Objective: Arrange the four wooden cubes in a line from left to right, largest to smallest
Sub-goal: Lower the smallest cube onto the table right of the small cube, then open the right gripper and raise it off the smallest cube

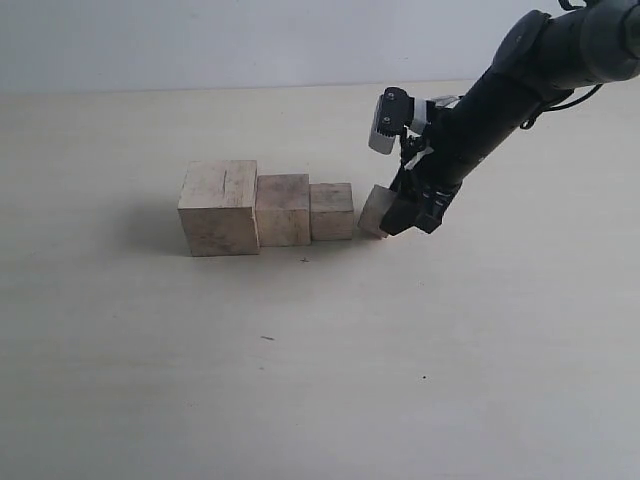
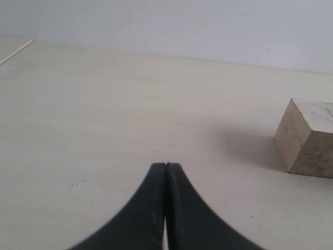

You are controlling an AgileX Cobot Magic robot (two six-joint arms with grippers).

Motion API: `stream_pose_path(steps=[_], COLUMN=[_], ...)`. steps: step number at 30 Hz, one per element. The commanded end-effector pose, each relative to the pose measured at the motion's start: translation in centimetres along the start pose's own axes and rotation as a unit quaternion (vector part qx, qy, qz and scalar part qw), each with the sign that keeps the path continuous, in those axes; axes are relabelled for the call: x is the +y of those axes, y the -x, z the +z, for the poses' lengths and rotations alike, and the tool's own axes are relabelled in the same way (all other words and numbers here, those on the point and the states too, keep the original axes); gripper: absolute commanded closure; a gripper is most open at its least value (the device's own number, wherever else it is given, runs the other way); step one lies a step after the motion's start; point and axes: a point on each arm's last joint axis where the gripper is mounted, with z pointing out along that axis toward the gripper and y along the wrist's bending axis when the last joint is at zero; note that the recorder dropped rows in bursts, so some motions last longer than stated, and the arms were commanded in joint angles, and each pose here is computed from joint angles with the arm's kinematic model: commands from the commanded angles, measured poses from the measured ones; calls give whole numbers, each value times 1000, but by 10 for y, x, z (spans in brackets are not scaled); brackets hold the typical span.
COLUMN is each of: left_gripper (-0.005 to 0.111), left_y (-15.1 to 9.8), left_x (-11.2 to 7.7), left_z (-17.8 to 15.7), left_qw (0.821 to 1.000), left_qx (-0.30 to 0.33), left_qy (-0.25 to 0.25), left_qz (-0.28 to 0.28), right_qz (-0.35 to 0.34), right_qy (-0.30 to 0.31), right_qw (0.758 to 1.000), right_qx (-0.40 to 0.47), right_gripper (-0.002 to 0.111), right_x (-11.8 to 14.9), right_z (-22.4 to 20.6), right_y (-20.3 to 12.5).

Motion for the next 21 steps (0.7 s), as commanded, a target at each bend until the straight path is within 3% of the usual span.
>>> stream_pose_path(steps=[1, 4, 9, 21], left_gripper=[107, 107, 107, 107], left_y=[0, 0, 0, 0], left_x=[0, 0, 0, 0], left_z=[0, 0, 0, 0], left_qw=[1000, 1000, 1000, 1000], left_qx=[-7, -7, -7, -7], left_qy=[-3, -3, -3, -3], left_qz=[1, 1, 1, 1], right_qz=[-1, -1, 11, 20], right_qy=[-4, -4, -3, -46], right_qw=[1000, 1000, 1000, 998], right_qx=[-7, -7, -16, -49], right_gripper=[63, 54, 47, 45], right_x=[-1, -1, -1, 4], right_z=[-2, -2, -2, -42], right_y=[4, 4, 5, 27])
